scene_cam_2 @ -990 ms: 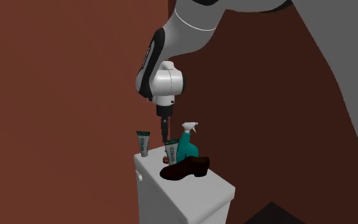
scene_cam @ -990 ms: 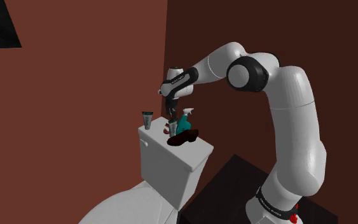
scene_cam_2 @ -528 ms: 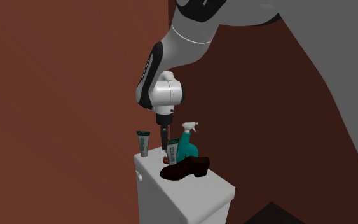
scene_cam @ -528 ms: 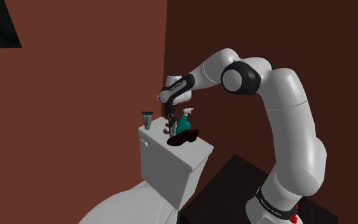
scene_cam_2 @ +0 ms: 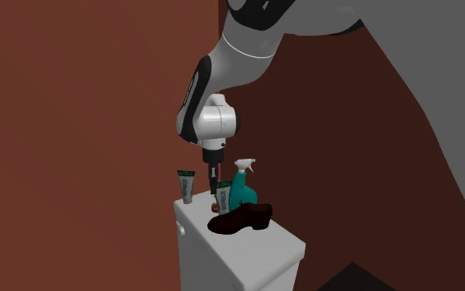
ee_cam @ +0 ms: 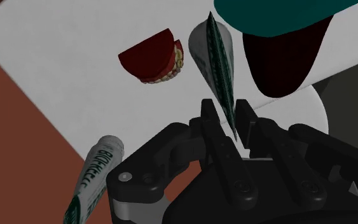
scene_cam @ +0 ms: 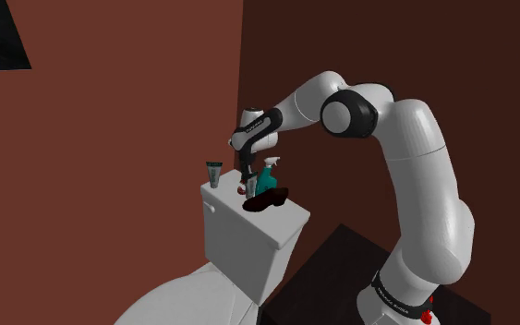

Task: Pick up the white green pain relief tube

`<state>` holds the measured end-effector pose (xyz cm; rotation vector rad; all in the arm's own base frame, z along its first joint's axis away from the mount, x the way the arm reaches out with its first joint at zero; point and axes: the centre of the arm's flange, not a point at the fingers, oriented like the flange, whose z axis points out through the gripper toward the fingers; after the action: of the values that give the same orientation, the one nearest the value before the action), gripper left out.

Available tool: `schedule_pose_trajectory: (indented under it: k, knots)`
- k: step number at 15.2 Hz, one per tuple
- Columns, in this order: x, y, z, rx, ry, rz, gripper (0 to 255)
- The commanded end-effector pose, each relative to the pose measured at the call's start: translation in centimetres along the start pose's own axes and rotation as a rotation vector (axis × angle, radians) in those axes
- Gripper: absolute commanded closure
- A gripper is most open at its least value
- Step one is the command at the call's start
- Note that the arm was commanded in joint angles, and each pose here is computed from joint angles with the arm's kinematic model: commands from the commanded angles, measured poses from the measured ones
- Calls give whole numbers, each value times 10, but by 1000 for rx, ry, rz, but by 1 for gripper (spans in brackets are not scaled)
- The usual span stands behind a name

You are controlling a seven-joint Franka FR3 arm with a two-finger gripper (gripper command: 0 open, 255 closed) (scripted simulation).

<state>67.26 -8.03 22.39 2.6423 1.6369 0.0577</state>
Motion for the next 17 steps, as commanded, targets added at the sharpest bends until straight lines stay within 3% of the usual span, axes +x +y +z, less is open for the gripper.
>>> schedule_pose_trajectory:
  k: [1,4,17]
  knots:
    - [0,0,0,1,0,0,255]
    - [0,0,0,1,0,0,255]
    - [1,3,-68,1,0,0,255]
